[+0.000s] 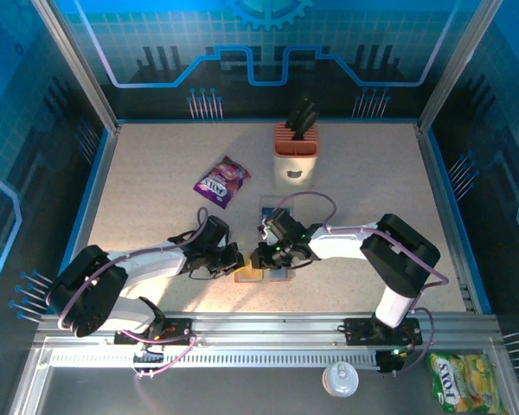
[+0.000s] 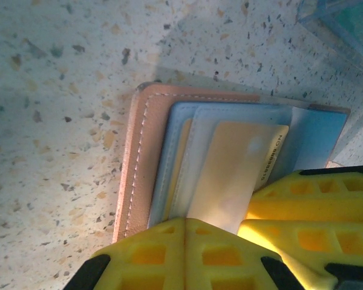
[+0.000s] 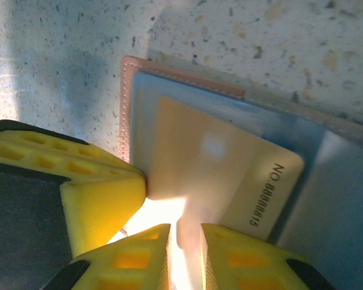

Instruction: Take the credit cards out of the card holder

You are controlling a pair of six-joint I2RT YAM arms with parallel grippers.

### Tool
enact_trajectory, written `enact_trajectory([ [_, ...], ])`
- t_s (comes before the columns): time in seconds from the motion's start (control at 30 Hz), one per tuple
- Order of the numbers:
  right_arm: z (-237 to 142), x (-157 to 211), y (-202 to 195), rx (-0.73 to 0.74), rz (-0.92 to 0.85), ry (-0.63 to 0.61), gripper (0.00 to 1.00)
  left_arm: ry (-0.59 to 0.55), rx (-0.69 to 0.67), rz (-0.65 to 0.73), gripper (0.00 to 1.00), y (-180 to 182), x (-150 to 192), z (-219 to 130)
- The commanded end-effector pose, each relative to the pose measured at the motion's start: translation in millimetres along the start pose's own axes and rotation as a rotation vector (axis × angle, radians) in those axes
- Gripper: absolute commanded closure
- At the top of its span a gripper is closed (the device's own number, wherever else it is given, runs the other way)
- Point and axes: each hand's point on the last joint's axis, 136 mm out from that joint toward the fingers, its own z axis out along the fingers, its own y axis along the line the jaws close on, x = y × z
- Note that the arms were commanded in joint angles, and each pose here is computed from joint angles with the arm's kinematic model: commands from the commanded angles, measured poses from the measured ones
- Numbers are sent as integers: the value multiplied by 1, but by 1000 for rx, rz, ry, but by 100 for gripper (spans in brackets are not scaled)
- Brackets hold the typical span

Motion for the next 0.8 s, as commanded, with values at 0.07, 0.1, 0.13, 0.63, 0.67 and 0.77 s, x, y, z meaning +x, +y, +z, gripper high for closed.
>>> enact_trajectory([
  [0.07,9,10,-4,24,11,46,72,17,-64,-4,93,14,3,2],
  [0.1,8,10,-9,56,16,50,70,18,-69,-4,93,15,3,1],
  [0.13,8,11,-13,81,17,52,70,17,-70,-3,93,14,3,1],
  [0.63,-6,5,-20,202,-31,41,69,15,-76,1,93,14,1,0],
  [0.67,-6,5,-20,211,-35,42,69,14,-80,0,92,15,1,0],
  [0.77,-7,4,-21,227,-44,41,69,16,-85,4,92,15,1,0],
])
